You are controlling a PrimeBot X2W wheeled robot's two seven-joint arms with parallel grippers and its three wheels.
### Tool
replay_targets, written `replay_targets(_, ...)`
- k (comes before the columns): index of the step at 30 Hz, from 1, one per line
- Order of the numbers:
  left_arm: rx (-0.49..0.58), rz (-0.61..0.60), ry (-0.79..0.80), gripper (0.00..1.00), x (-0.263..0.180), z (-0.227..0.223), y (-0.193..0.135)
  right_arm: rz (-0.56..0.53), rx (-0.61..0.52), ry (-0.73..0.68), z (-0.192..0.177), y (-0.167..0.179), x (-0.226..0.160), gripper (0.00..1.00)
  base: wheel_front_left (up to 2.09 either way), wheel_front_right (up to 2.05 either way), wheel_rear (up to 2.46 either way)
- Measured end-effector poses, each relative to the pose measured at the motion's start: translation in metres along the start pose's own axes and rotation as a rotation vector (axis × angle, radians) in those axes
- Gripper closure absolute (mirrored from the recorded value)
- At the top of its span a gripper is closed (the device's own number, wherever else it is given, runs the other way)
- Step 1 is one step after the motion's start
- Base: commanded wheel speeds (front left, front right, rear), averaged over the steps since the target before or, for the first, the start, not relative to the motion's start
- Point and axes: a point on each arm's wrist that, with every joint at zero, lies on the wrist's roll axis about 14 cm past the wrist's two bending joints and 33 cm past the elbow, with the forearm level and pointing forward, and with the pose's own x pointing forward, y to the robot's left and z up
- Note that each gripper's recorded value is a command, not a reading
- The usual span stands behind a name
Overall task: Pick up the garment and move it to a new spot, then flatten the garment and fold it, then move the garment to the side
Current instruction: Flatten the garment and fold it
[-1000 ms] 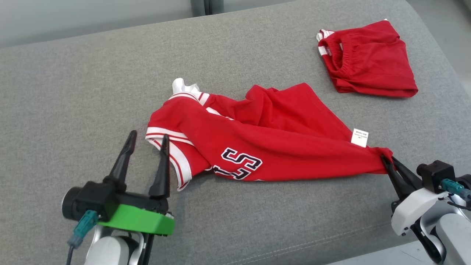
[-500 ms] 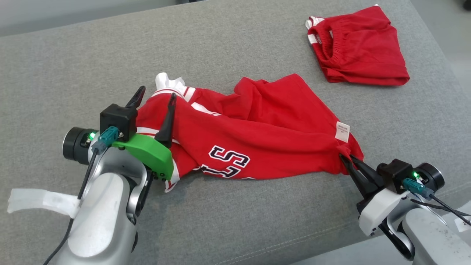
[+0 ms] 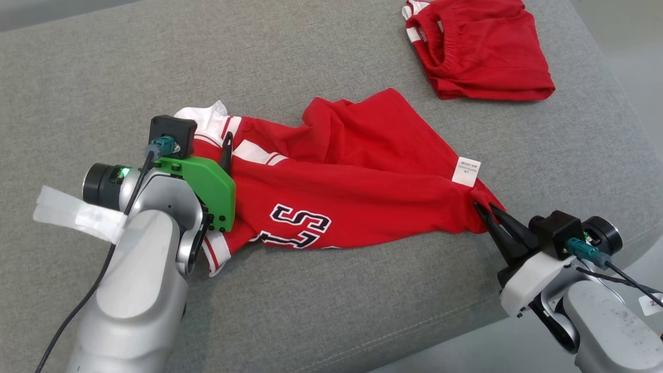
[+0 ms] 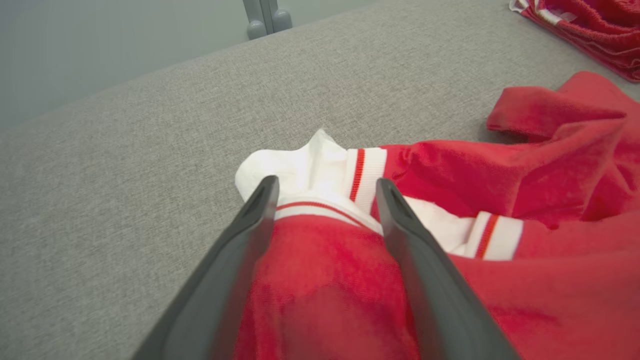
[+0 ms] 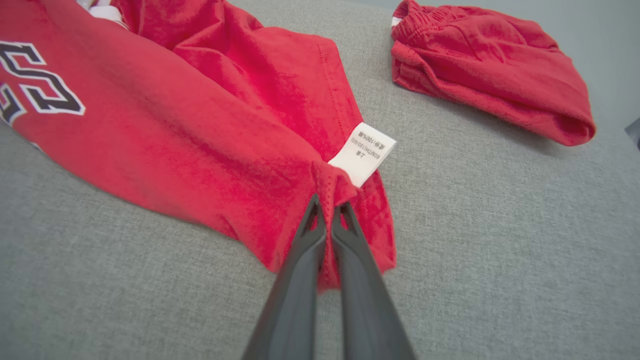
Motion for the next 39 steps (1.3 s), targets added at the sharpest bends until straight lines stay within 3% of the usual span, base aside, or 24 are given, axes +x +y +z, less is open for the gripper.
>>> replay_targets(8, 0.054, 0.029, 0.087, 0.0, -0.009, -0.014, 0.008, -0.004, -0.009, -0.016, 0.006, -0.007, 0.009, 1.0, 0.0, 0.0, 0.0)
replay_targets(9, 0.054, 0.018, 0.109, 0.05, -0.011, -0.018, 0.007, 0.001, -0.011, -0.019, 0.007, -0.006, 0.01, 1.0, 0.0, 0.0, 0.0)
replay_targets(10, 0.049, 0.006, 0.133, 0.18, -0.014, -0.023, 0.005, 0.007, -0.012, -0.022, 0.008, -0.005, 0.012, 1.0, 0.0, 0.0, 0.0)
replay_targets(11, 0.039, -0.001, 0.158, 0.55, -0.018, -0.03, 0.004, 0.013, -0.014, -0.025, 0.009, -0.004, 0.014, 1.0, 0.0, 0.0, 0.0)
replay_targets(12, 0.033, 0.001, 0.181, 0.72, -0.022, -0.036, 0.005, 0.02, -0.017, -0.029, 0.01, -0.002, 0.015, 1.0, 0.0, 0.0, 0.0)
replay_targets(13, 0.031, 0.0, 0.198, 1.0, -0.025, -0.041, 0.006, 0.028, -0.019, -0.033, 0.012, -0.001, 0.017, 1.0, 0.0, 0.0, 0.0)
replay_targets(22, 0.006, 0.048, 0.171, 1.0, -0.047, -0.03, 0.02, 0.09, -0.048, -0.079, 0.028, 0.015, 0.028, 1.0, 0.0, 0.0, 0.0)
replay_targets(29, -0.017, 0.123, -0.165, 1.0, -0.06, 0.054, 0.043, 0.104, -0.08, -0.138, 0.049, 0.019, 0.033, 1.0, 0.0, 0.0, 0.0)
replay_targets(36, -0.057, 0.136, -0.25, 1.0, -0.056, 0.083, 0.049, 0.046, -0.167, -0.389, 0.15, -0.006, 0.059, 1.0, 0.0, 0.0, 0.0)
replay_targets(39, -0.029, 0.161, -0.464, 1.0, -0.065, 0.142, 0.058, 0.008, -0.186, -0.519, 0.202, -0.016, 0.063, 1.0, 0.0, 0.0, 0.0)
